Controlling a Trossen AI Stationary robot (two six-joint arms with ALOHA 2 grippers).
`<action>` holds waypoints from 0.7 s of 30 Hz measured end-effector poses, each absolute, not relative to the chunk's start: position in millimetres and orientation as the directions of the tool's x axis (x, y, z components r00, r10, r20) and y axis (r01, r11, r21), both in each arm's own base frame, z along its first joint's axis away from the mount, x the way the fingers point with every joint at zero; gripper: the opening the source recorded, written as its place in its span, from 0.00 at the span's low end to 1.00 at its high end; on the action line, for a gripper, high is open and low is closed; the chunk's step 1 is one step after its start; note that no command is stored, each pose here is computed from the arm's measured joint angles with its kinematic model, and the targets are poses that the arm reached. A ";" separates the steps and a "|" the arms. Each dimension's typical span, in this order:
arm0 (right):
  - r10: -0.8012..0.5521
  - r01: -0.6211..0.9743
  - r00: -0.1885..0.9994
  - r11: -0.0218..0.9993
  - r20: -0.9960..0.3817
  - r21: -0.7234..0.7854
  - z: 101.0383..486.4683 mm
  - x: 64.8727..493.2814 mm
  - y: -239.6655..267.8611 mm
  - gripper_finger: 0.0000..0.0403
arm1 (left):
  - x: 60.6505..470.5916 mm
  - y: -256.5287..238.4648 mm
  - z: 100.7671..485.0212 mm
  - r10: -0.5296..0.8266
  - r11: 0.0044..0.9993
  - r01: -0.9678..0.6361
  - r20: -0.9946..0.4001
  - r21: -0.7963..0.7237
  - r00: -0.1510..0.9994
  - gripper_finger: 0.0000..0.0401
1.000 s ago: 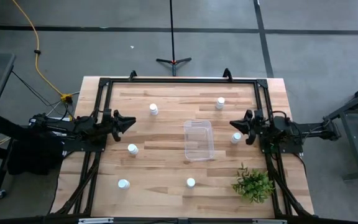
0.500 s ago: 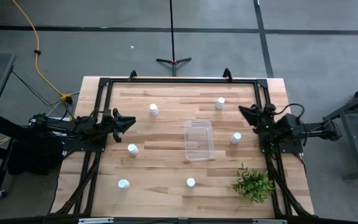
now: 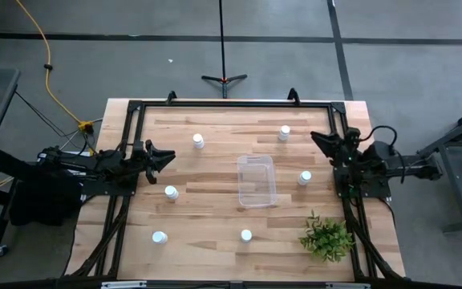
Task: Pick and place pill bottles into a basket
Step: Put the pill bottle into the bin
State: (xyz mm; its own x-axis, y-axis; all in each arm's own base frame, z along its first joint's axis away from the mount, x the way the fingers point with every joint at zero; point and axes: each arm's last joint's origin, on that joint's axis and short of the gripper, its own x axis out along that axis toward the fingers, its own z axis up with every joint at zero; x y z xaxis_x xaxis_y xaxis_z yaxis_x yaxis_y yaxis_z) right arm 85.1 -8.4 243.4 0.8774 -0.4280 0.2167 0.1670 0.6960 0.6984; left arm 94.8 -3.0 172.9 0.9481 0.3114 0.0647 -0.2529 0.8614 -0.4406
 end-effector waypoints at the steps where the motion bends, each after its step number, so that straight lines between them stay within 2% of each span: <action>1: -0.429 0.190 0.883 0.698 0.191 0.690 248.5 85.6 -8.4 0.45 | 94.8 -3.0 172.9 0.311 0.862 -0.253 0.065 -0.440 0.948 0.31; 8: -0.436 0.387 0.897 0.703 -0.068 0.596 290.2 93.1 -8.2 0.45 | 94.7 -2.8 173.0 0.318 0.875 -0.266 0.065 -0.404 0.946 0.31; 14: -0.515 0.582 0.813 0.706 -0.271 0.403 332.0 107.6 -9.4 0.45 | 94.7 -2.8 173.0 0.318 0.871 -0.264 0.066 -0.413 0.946 0.31; 21: -0.365 0.522 0.819 0.796 -0.443 0.308 363.9 134.5 -3.3 0.45 | 94.4 -2.7 174.9 0.319 0.871 -0.261 0.075 -0.416 0.945 0.31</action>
State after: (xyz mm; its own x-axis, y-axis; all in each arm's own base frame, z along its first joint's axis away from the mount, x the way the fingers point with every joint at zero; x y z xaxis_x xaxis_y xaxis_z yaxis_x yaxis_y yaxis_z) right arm 134.5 -3.3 363.9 0.8187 -0.3654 -0.4429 0.5217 0.7956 0.3079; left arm 94.4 -2.7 174.9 0.9450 0.3186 0.0745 -0.2608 0.8709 -0.4165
